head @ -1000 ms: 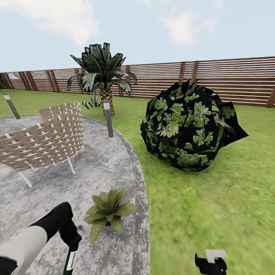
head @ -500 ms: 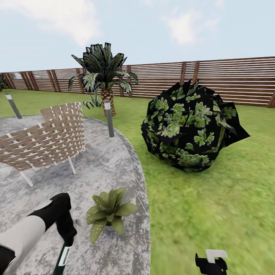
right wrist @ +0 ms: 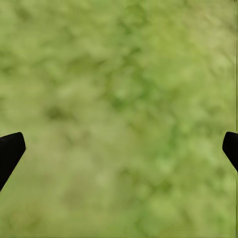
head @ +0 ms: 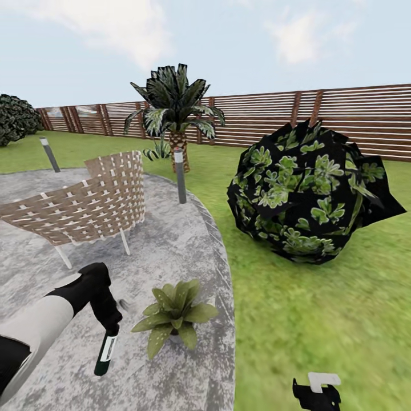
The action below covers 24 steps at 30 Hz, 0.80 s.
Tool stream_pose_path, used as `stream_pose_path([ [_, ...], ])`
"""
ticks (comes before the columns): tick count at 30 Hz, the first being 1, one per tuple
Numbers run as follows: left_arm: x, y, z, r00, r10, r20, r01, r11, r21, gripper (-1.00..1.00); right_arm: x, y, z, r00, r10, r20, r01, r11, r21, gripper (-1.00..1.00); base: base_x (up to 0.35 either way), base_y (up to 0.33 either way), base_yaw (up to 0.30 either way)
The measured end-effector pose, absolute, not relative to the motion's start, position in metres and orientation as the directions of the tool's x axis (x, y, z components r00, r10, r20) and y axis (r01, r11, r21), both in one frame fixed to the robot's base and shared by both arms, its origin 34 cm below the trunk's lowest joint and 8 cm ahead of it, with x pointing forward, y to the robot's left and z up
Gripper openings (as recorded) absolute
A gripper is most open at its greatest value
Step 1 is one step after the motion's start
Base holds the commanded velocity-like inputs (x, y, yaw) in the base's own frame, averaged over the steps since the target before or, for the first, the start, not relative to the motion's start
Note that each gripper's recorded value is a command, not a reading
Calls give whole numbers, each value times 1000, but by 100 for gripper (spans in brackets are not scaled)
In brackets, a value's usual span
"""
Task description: Pick up the pesticide atomizer in the garden and spray insectifuge to fully cover both potted plants in the garden.
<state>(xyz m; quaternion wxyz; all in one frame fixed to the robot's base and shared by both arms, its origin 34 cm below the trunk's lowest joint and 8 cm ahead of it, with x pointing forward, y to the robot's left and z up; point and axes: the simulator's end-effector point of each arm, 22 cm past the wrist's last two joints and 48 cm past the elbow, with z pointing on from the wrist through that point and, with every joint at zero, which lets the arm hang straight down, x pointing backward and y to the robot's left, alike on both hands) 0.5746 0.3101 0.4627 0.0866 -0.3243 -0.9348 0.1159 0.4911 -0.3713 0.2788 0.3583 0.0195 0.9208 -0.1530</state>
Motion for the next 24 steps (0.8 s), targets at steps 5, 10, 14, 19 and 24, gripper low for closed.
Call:
stream_pose_path([
  [5, 573, 310, 461, -774, 626, 90, 585, 763, -274, -100, 490, -380, 280, -744, -79, -664, 147, 949, -278, 100, 158, -234, 1],
  [10, 572, 310, 461, -775, 625, 92, 584, 764, -275, -100, 490, -379, 280, -743, -77, -665, 148, 950, -276, 100, 230, -203, 0],
  [14, 570, 310, 459, -774, 626, 95, 583, 763, -277, -100, 491, -378, 280, -743, -77, -665, 149, 950, -275, 100, 238, -198, 145],
  [19, 569, 312, 458, -774, 625, 98, 582, 764, -276, -100, 491, -376, 280, -742, -74, -666, 150, 950, -273, 100, 95, -246, 35],
  [24, 567, 317, 457, -777, 621, 105, 578, 769, -273, -100, 490, -373, 278, -744, -73, -664, 147, 952, -268, 100, -73, -271, 210],
])
